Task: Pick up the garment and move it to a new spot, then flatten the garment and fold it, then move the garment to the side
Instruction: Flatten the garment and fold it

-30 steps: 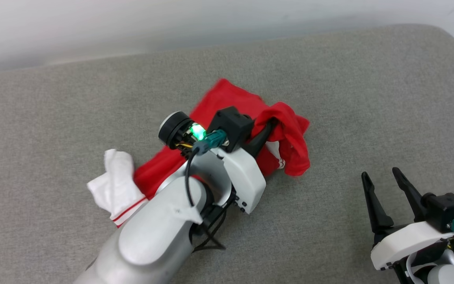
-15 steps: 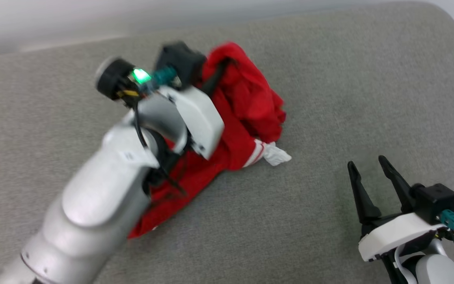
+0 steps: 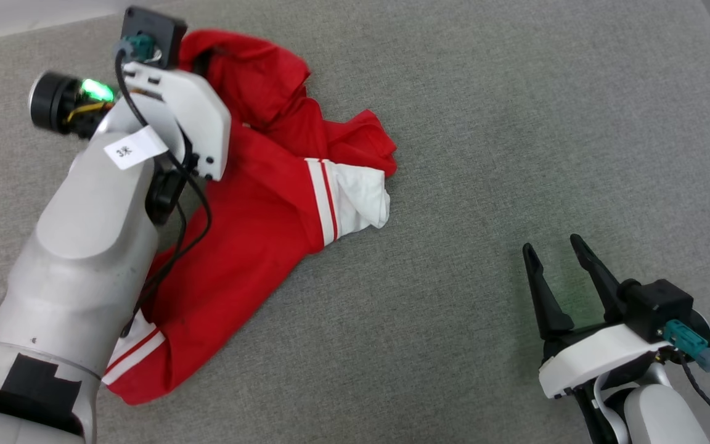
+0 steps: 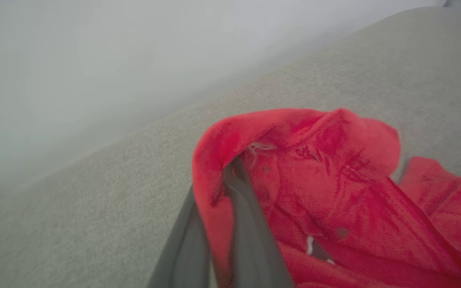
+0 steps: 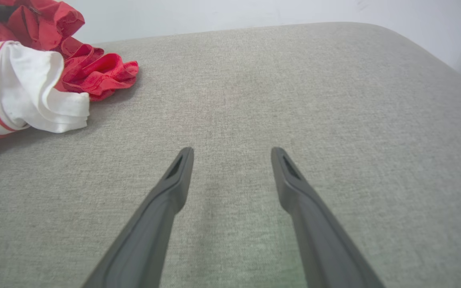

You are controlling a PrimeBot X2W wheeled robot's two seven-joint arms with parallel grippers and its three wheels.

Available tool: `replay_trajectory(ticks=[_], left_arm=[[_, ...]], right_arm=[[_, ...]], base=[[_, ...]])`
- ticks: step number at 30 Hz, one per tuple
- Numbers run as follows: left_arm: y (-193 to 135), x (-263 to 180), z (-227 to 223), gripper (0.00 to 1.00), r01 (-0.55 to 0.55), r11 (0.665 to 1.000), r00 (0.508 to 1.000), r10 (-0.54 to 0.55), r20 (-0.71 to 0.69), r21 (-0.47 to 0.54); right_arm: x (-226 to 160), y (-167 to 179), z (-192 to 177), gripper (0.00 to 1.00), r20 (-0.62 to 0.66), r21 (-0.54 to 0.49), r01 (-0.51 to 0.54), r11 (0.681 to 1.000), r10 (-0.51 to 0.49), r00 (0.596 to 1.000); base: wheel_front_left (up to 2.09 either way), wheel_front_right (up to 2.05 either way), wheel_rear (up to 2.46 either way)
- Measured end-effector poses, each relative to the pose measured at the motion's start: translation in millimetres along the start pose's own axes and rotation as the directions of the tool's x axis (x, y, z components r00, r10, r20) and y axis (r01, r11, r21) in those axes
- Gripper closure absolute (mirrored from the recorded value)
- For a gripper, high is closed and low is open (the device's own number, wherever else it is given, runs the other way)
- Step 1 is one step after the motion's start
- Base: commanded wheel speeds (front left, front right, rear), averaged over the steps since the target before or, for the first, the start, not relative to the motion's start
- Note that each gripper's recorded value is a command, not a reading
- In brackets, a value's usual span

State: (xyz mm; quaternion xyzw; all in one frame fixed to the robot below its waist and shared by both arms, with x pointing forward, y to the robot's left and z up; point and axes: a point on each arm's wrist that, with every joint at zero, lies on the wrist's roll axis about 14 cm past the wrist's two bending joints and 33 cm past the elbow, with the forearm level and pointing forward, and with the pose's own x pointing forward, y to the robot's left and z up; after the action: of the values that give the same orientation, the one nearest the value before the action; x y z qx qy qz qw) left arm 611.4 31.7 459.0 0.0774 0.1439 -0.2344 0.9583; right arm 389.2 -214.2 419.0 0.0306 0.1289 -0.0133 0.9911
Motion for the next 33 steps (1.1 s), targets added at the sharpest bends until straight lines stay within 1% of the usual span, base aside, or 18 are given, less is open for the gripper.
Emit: replay_trajectory(ticks=[1,3,5,8,11,14,18,20,24,28,30,33], left_arm=[[3.5,-0.3,-10.6,0.0,-0.009,1.0,1.0,0.008,-0.03,-0.019],[5.6,-3.2,-30.9,0.0,-0.007,0.999,0.995,0.003,-0.097,-0.044],[4.0,-8.2,-45.6,0.0,0.01,0.999,0.99,-0.015,-0.139,-0.038],[4.2,-13.5,-39.8,0.0,0.016,0.999,0.995,-0.02,-0.097,-0.049],[5.6,-20.1,-15.4,0.0,0.02,0.999,1.0,-0.02,0.005,-0.044],[7.6,-32.0,17.5,0.0,0.019,1.0,0.991,-0.016,0.131,-0.023],[15.0,-59.2,66.1,0.0,0.0,1.0,0.951,-0.001,0.309,0.004],[19.1,-77.1,82.4,0.0,-0.023,0.999,0.929,0.012,0.369,0.027],[34.6,-121.3,89.9,0.0,-0.098,0.995,0.897,0.074,0.436,0.033],[51.4,-172.7,79.6,0.0,-0.196,0.981,0.861,0.178,0.477,-0.012],[56.4,-199.5,67.4,0.0,-0.242,0.97,0.846,0.226,0.483,-0.029],[57.0,-235.8,37.2,0.0,-0.305,0.949,0.835,0.307,0.457,-0.079]], right_arm=[[0.8,1.6,-0.4,0.0,-0.001,0.0,-0.005,1.0,0.005,1.0],[2.0,5.0,0.1,0.0,0.001,-0.002,-0.014,1.0,0.014,1.0],[2.8,7.5,0.9,0.0,0.003,-0.003,-0.022,1.0,0.022,1.0],[4.7,11.4,4.5,0.0,0.013,-0.007,-0.036,0.999,0.036,0.999],[5.5,12.6,11.2,0.0,0.028,-0.021,-0.048,0.999,0.049,0.998],[4.8,12.4,21.7,0.0,0.054,-0.034,-0.056,0.998,0.058,0.997],[-0.4,17.3,31.2,0.0,0.07,-0.047,-0.079,0.996,0.082,0.994],[-4.5,18.6,36.0,0.0,0.081,-0.049,-0.086,0.995,0.09,0.993],[-11.4,27.8,48.1,0.0,0.108,-0.056,-0.116,0.992,0.122,0.987],[-17.3,38.0,55.7,0.0,0.123,-0.061,-0.149,0.987,0.156,0.98],[-18.9,44.7,60.6,0.0,0.136,-0.064,-0.168,0.984,0.175,0.975],[-20.5,53.3,64.6,0.0,0.146,-0.062,-0.193,0.979,0.2,0.969]], base=[[0.0,0.0,0.0],[0.0,0.0,0.0],[0.0,0.0,0.0],[0.0,0.0,0.0],[0.0,0.0,0.0],[0.0,0.0,0.0],[0.0,0.0,0.0],[0.0,0.0,0.0],[0.0,0.0,0.0],[0.0,0.0,0.0],[0.0,0.0,0.0],[0.0,0.0,0.0]])
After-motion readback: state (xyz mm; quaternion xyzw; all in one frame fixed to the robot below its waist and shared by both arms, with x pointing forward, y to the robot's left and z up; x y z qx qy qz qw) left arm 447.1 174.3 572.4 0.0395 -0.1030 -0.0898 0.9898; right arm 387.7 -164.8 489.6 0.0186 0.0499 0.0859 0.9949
